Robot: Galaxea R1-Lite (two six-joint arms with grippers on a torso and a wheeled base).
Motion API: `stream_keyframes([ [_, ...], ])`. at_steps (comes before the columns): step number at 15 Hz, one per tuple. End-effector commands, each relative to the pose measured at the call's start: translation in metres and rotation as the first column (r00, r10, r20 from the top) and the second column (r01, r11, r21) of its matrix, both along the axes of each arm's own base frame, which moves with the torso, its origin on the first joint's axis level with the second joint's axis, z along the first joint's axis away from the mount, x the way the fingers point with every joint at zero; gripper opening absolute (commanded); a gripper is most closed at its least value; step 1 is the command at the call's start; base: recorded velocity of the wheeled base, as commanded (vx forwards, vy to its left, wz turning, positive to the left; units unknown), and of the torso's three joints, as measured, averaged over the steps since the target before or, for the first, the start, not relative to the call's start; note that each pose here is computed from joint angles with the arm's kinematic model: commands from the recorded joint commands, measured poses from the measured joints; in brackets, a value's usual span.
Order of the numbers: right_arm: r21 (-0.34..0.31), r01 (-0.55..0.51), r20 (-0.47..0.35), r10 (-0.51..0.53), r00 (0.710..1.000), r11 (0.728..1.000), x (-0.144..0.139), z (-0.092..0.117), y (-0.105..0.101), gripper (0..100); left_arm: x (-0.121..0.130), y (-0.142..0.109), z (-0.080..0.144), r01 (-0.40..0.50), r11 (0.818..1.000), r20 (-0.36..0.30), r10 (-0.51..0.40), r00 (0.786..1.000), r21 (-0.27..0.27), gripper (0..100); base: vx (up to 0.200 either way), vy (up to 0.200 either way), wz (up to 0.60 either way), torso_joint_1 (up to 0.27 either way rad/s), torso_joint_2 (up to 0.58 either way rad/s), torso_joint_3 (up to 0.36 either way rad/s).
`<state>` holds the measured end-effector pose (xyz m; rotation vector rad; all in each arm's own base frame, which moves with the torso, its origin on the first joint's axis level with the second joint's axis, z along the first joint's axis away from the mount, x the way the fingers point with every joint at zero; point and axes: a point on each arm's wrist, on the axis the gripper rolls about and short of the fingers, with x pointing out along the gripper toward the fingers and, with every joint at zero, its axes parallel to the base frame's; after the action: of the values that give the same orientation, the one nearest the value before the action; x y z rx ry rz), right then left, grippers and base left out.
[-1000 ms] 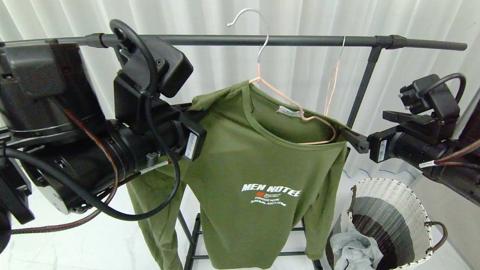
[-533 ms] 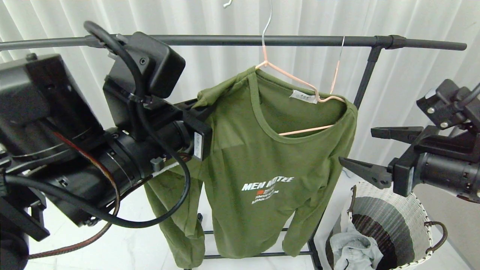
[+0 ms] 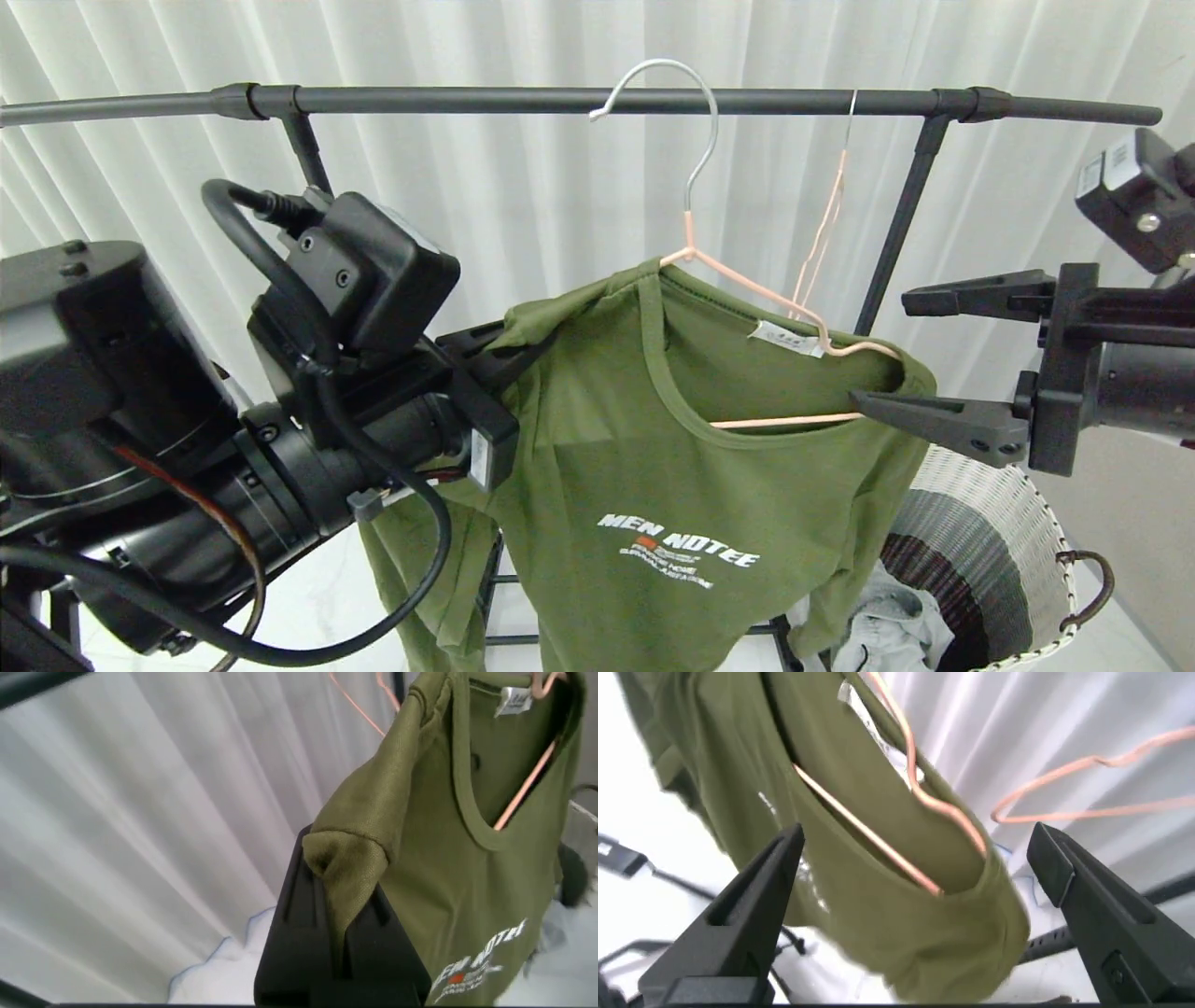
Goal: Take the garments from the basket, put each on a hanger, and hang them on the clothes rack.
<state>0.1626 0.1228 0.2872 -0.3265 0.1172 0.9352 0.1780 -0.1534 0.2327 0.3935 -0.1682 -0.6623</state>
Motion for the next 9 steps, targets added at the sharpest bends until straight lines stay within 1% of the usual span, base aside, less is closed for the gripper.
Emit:
stream_keyframes([
  [1,-0.055,-0.074,-0.022,0.073,0.997,0.996,0.023,0.004,0.018,100,-0.005,0.005,0.000,0.001,1.000,0.005,-0.001,1.000,-0.004,0,0.000,0.000,0.00,0.000,0.00,0.000],
  [3,-0.111,-0.138,-0.039,0.135,0.990,0.984,0.037,0.001,0.029,100,-0.007,0.006,-0.002,0.012,1.000,0.002,-0.012,1.000,0.005,0,0.000,0.000,0.00,0.000,0.00,0.000],
  [5,-0.137,-0.179,-0.059,0.172,0.983,0.974,0.047,-0.005,0.038,100,-0.009,0.006,-0.006,0.038,0.997,0.038,-0.041,0.998,0.069,0,0.000,0.000,0.00,0.000,0.00,0.000],
  [6,-0.141,-0.186,-0.066,0.178,0.982,0.972,0.052,-0.007,0.043,100,-0.009,0.006,-0.006,0.059,0.995,0.046,-0.062,0.997,0.079,0,0.000,0.000,0.00,0.000,0.00,0.000],
  [9,-0.151,-0.213,-0.090,0.201,0.975,0.965,0.056,-0.013,0.053,100,-0.009,0.006,-0.006,0.062,0.995,0.047,-0.066,0.997,0.080,0,0.000,0.000,0.00,0.000,0.00,0.000],
])
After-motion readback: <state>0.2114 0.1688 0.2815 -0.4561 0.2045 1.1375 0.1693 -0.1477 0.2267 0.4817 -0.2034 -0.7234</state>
